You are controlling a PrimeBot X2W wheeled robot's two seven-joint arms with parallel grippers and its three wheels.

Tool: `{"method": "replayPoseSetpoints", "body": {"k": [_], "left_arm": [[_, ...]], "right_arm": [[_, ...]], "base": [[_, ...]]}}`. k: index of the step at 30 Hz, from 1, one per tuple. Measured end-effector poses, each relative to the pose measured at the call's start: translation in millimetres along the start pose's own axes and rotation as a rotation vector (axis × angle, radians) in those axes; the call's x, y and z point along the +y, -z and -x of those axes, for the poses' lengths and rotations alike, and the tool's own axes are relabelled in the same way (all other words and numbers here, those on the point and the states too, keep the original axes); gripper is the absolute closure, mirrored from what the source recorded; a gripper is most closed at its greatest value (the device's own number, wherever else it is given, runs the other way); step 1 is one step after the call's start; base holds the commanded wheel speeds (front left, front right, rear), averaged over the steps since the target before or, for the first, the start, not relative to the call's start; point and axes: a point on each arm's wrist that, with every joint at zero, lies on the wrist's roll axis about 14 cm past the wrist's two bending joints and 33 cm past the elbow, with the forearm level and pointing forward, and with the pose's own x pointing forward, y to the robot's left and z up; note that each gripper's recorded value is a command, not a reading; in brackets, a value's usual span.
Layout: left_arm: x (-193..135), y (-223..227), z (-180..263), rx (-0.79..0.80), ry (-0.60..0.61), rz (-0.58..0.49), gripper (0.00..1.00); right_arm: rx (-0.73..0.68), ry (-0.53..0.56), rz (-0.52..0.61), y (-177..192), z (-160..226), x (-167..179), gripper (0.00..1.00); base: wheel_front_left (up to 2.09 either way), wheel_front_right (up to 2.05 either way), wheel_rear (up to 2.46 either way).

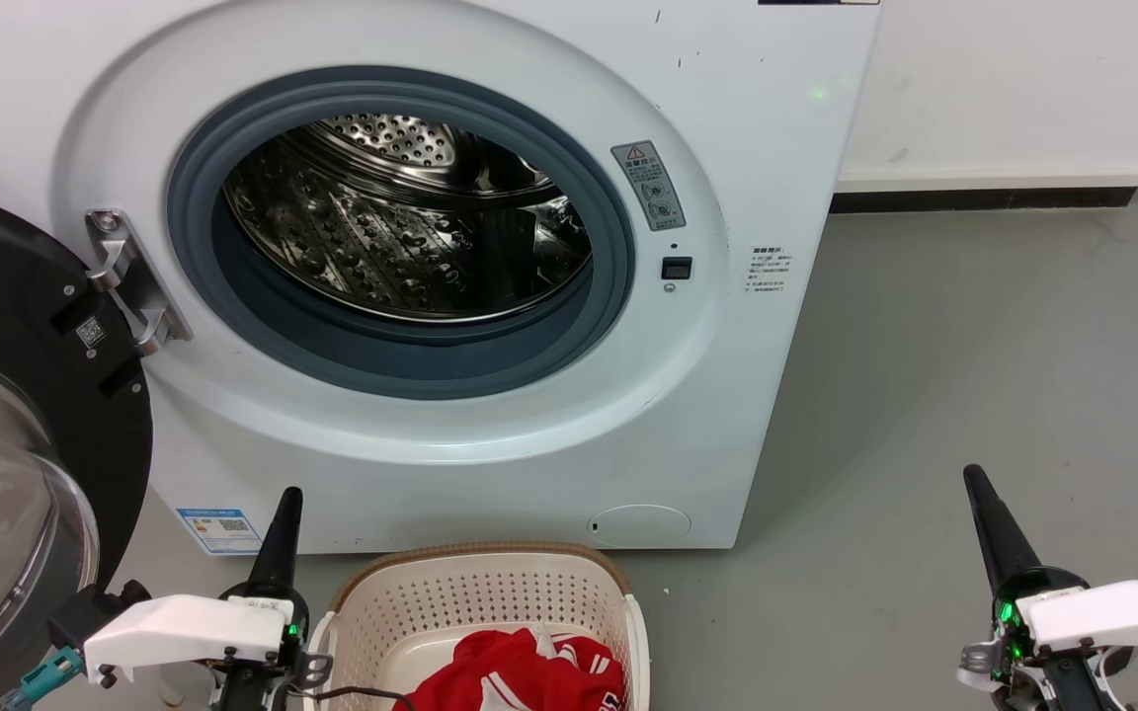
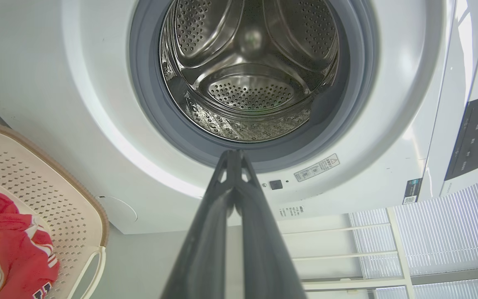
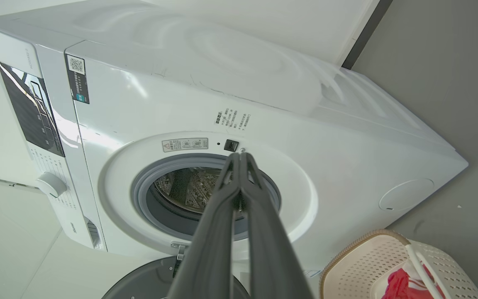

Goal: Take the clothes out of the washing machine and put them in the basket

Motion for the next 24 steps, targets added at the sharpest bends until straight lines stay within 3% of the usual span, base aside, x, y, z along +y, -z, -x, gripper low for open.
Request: {"method": "replayPoseSetpoints", "body": {"k": [24], "left_arm": [[-2.4,-2.4,-4.7,0.001,0.030,0.207,1.00]], "right_arm": [[-0.024,-0.004,-0.193,-7.7,-6.8,-0.6,1.00]], "base": [[0.00,0.00,0.00]]}}
